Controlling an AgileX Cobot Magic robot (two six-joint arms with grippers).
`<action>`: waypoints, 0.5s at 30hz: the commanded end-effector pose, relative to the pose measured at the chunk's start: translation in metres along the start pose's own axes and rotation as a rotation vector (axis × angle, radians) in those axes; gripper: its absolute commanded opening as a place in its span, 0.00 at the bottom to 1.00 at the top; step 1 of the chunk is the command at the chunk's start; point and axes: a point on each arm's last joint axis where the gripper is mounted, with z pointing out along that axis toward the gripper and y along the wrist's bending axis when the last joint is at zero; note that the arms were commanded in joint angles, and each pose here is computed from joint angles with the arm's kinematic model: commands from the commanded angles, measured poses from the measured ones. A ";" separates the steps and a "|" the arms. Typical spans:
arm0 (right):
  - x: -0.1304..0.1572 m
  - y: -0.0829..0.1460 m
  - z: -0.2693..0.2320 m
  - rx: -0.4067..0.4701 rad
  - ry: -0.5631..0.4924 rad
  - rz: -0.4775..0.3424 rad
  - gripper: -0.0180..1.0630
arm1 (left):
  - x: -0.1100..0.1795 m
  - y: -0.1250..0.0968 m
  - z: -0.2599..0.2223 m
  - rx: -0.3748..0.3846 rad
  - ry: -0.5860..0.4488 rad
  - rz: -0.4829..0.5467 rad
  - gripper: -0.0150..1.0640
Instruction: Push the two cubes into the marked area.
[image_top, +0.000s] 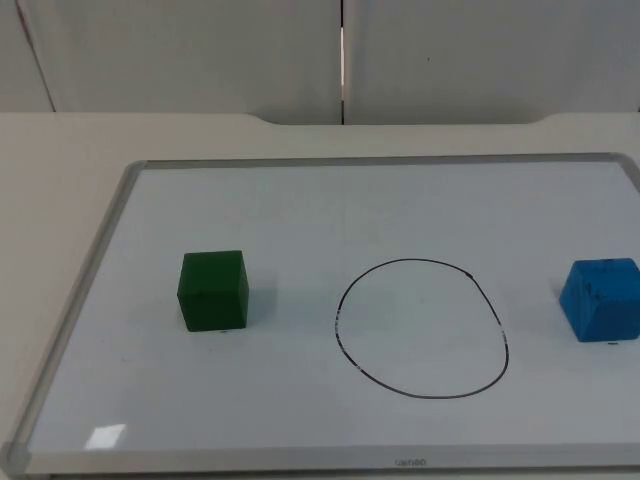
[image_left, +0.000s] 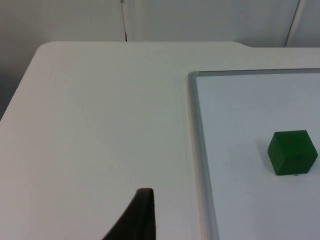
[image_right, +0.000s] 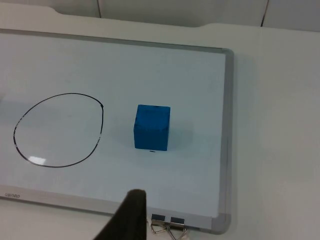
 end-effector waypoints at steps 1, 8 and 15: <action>0.002 0.000 0.002 0.003 0.007 0.003 0.99 | -0.013 -0.003 0.004 0.033 -0.024 -0.005 0.94; 0.002 0.000 0.002 0.003 0.007 0.003 0.99 | -0.036 -0.011 0.026 0.141 -0.021 -0.017 0.68; 0.002 0.000 0.002 0.003 0.007 0.003 0.99 | -0.050 -0.026 0.051 0.349 0.013 0.006 0.31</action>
